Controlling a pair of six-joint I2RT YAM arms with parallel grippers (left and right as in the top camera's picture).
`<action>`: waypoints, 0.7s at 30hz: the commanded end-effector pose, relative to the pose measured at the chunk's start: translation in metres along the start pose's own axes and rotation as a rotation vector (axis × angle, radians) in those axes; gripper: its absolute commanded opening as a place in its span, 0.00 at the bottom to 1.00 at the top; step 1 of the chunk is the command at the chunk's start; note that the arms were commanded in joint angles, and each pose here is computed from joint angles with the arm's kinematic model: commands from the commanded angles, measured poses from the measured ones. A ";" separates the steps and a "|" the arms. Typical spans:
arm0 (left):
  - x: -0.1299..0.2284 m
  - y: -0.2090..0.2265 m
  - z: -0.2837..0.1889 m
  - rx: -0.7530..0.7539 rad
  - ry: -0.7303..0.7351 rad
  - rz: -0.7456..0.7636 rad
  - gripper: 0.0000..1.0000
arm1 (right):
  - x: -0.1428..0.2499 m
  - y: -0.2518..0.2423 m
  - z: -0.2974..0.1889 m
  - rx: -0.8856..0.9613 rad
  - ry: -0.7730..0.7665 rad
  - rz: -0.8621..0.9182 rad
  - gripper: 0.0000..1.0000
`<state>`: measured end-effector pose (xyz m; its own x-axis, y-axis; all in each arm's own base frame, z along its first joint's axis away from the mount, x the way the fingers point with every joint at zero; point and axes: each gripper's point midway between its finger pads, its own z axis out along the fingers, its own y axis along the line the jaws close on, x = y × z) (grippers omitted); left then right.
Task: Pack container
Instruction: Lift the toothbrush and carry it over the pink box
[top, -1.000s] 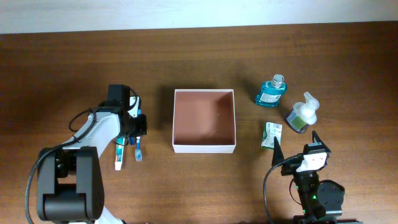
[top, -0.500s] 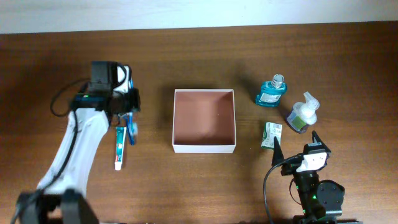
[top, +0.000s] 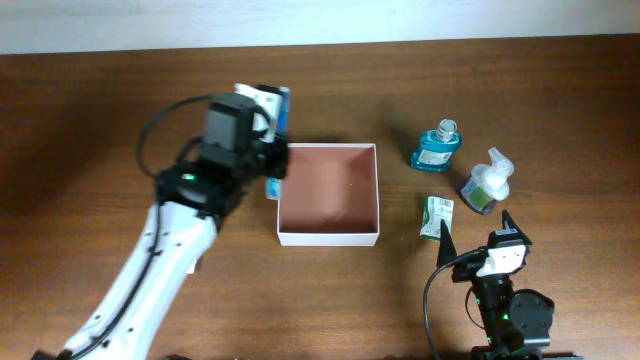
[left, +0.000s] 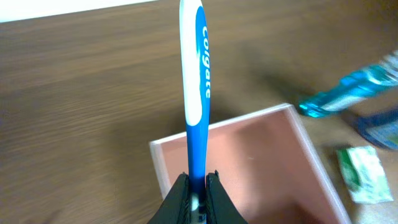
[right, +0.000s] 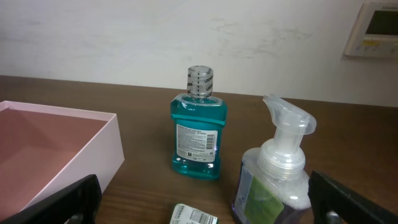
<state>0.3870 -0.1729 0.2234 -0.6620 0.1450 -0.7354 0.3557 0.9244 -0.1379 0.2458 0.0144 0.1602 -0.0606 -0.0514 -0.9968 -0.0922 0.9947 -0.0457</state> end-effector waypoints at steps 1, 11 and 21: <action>0.006 -0.018 0.019 -0.010 0.025 0.036 0.01 | 0.002 0.001 0.000 0.000 0.002 0.005 0.99; 0.040 -0.040 0.057 -0.012 0.133 0.093 0.01 | 0.002 0.001 0.000 0.000 0.002 0.005 0.99; 0.060 -0.038 0.076 -0.021 0.201 0.098 0.01 | 0.002 0.001 0.000 0.000 0.002 0.005 0.99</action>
<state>0.3816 -0.2243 0.1413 -0.7337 0.2997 -0.6098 0.4210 0.9050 -0.0616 0.2458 0.0144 0.1603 -0.0602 -0.0514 -0.9969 -0.0922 0.9947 -0.0458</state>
